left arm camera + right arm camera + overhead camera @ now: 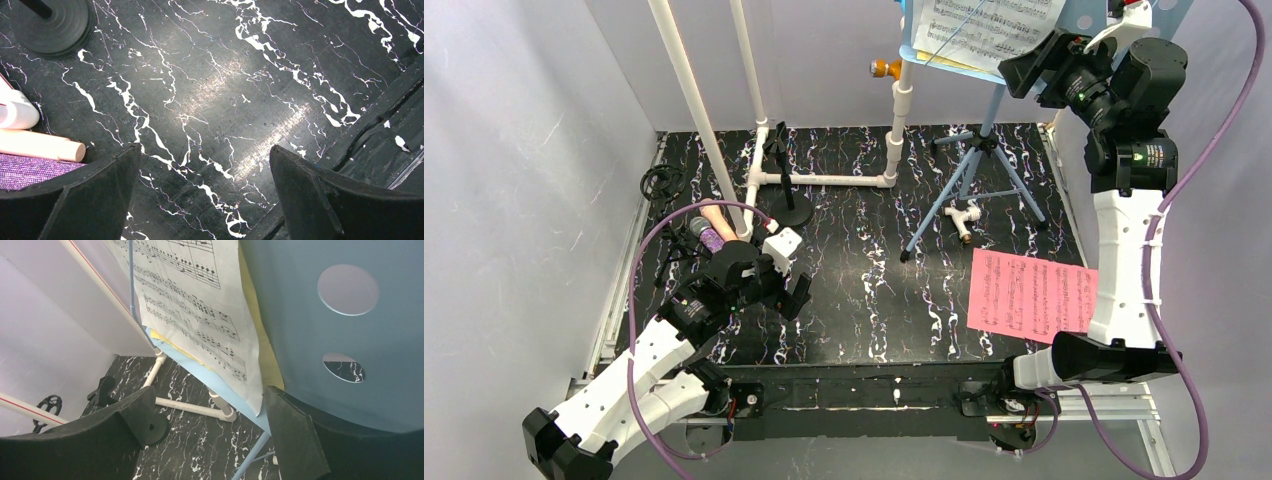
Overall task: Pack up the instrument practice props
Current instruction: Pick up the sheet music from the music stand.
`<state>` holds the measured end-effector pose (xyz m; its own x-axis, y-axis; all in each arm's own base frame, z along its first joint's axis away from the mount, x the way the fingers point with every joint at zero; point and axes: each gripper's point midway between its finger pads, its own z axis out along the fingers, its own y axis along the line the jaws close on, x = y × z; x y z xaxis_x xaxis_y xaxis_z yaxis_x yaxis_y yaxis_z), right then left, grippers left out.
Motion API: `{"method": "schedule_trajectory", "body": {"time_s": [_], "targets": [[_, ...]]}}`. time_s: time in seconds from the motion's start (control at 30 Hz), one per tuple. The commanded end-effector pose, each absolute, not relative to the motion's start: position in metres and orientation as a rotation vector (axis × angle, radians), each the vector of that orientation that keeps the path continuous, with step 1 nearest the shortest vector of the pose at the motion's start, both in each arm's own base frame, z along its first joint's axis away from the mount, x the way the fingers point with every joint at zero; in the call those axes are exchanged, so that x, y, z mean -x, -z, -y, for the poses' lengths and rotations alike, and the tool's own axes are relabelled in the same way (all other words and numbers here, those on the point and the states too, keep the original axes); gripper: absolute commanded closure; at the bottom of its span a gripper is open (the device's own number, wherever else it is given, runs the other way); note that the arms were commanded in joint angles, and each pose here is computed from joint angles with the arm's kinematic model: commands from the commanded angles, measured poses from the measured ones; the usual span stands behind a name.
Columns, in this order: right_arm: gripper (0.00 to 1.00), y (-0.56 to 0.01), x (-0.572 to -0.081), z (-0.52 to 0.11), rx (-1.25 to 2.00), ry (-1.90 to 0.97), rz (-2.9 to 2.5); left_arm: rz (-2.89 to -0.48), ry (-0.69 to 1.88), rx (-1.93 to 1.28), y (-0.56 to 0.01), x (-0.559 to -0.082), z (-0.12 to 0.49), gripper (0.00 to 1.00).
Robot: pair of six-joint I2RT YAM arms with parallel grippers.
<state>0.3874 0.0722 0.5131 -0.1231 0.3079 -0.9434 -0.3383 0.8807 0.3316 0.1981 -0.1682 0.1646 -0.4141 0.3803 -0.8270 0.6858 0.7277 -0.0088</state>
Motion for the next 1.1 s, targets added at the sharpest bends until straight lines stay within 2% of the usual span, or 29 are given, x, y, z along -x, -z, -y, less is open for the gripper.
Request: {"method": "schedule_trajectory", "body": {"time_s": [0.0, 1.07], "targets": [[0.12, -0.561, -0.364, -0.067, 0.036, -0.504, -1.459, -2.028, 0.445, -0.819, -0.168, -0.199, 0.169, 0.00], [0.12, -0.555, -0.387, -0.070, 0.005, -0.547, -1.456, -2.028, 0.449, -0.817, -0.169, -0.199, 0.169, 0.00]]}}
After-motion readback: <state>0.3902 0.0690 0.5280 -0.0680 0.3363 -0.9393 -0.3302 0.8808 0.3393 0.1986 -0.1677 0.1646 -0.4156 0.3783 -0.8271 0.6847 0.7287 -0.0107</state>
